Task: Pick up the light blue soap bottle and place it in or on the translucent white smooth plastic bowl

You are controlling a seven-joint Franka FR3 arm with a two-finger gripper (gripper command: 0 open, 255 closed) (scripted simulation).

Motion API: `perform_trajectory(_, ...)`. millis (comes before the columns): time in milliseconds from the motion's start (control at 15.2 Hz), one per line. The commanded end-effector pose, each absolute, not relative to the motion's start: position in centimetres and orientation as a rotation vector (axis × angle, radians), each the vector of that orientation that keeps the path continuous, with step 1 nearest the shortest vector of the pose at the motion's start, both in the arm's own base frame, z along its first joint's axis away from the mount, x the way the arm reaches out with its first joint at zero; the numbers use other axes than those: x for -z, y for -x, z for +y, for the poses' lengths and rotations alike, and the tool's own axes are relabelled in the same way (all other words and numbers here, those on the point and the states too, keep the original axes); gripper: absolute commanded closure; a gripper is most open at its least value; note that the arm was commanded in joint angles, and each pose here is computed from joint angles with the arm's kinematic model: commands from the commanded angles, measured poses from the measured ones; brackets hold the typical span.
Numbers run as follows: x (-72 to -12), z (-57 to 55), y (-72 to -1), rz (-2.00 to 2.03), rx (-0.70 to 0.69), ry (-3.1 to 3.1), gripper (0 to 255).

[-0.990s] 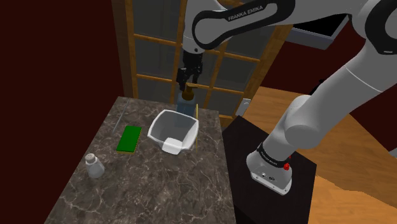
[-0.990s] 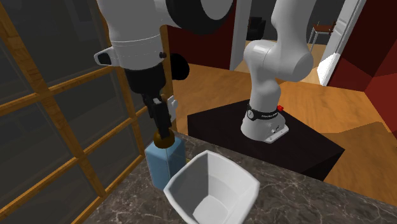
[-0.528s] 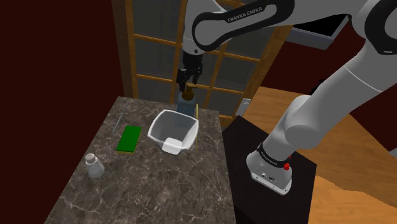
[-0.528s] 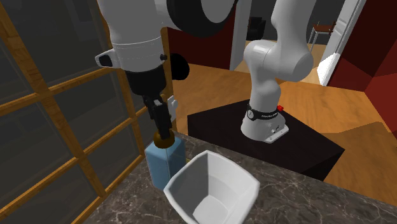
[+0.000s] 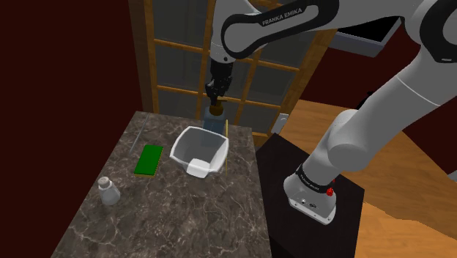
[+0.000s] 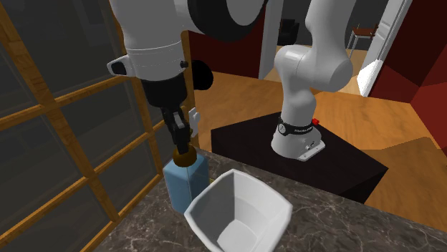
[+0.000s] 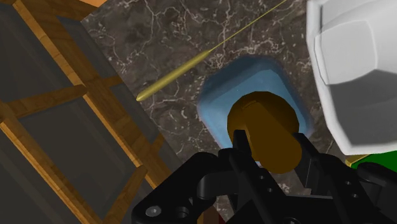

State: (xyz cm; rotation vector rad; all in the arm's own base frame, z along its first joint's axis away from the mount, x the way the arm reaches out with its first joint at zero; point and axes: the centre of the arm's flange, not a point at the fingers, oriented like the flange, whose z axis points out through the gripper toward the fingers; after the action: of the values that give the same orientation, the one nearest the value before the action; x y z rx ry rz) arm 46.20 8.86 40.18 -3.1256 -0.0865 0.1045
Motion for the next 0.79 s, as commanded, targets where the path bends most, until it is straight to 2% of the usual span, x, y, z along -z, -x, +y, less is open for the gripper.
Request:
perform_trajectory(0,-40.2,8.8,-46.2,-0.086,-0.106,3.126,255)
perform_trajectory(726,-45.4,8.8,-46.2,-0.086,-0.105,3.126,255)
